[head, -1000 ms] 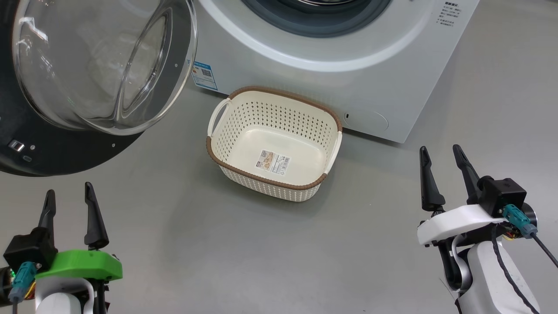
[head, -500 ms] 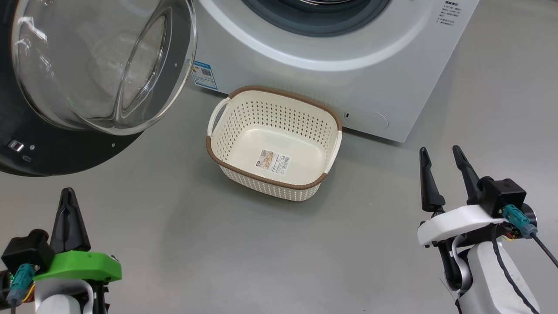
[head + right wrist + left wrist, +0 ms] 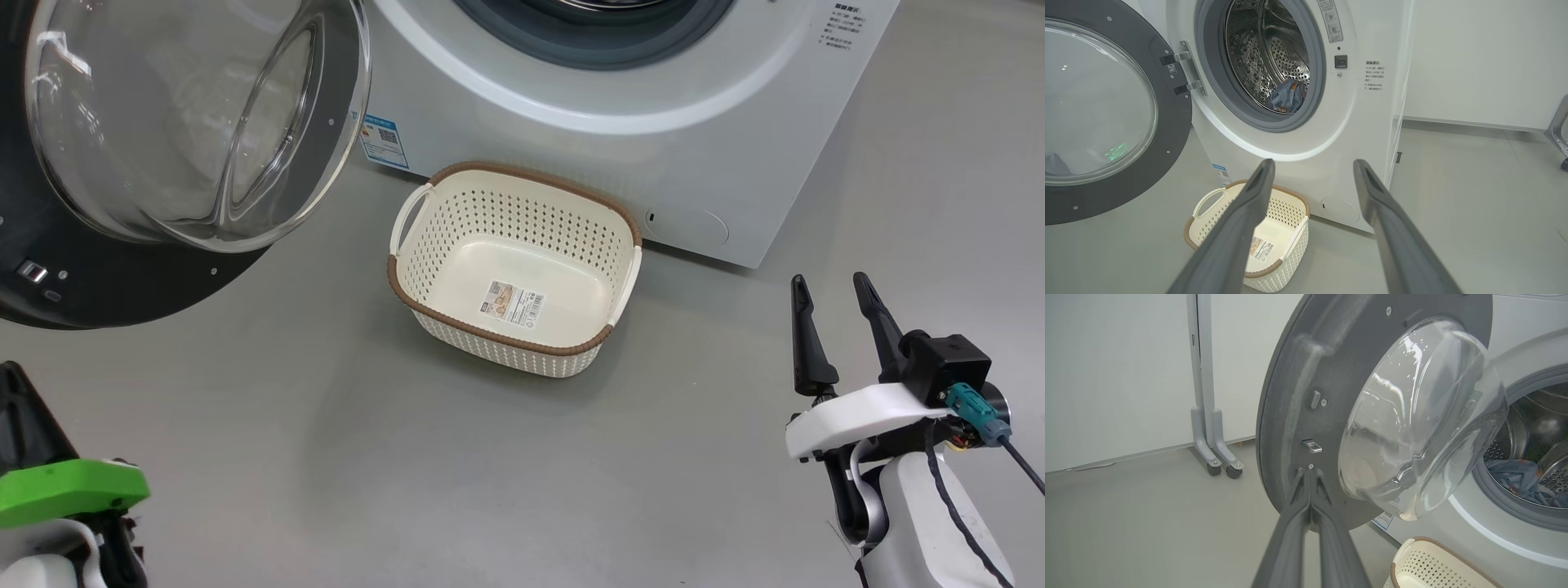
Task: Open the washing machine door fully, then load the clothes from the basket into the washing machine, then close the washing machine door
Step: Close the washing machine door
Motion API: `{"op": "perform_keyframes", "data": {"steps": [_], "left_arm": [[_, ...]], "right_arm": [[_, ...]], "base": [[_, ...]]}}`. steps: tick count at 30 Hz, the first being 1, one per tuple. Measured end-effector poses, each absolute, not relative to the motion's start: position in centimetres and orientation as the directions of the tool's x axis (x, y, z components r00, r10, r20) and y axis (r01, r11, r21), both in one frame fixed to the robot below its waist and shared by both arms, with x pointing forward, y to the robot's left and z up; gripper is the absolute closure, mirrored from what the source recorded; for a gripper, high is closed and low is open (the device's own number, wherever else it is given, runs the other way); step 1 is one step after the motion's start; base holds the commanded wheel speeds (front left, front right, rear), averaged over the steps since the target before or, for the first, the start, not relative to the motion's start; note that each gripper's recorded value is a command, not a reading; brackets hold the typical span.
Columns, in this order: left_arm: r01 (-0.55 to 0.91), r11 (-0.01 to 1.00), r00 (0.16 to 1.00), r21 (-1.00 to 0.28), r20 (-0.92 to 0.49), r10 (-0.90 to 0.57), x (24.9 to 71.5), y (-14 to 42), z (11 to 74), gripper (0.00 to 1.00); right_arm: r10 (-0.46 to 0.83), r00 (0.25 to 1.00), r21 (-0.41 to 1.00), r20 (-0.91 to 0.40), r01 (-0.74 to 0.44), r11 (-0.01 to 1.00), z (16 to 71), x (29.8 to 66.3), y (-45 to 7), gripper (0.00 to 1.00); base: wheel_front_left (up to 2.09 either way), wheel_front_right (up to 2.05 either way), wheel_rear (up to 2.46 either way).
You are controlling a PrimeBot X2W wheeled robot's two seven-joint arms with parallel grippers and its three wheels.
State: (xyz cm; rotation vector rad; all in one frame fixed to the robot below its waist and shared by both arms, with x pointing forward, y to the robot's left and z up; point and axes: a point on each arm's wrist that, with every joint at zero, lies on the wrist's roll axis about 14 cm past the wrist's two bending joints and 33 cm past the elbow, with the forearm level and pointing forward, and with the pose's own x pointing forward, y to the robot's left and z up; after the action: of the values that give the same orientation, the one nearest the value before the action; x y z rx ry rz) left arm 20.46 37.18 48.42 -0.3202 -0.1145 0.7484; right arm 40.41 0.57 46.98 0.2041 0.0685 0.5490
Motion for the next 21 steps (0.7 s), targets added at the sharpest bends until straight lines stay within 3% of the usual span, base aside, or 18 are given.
{"op": "perform_keyframes", "data": {"steps": [7,21], "left_arm": [[-0.649,0.608,0.647,-0.457,0.089,0.757,19.7,40.3,51.6,1.00],[-0.548,0.565,0.558,-0.617,0.234,0.796,19.6,45.8,57.3,1.00]], "right_arm": [[0.528,0.849,0.212,-0.008,-0.514,0.831,47.0,40.4,0.7,0.00],[0.524,0.851,0.214,-0.005,-0.511,0.832,47.1,40.5,0.6,0.00]], "base": [[0.00,0.00,0.00],[0.00,0.00,0.00]]}}
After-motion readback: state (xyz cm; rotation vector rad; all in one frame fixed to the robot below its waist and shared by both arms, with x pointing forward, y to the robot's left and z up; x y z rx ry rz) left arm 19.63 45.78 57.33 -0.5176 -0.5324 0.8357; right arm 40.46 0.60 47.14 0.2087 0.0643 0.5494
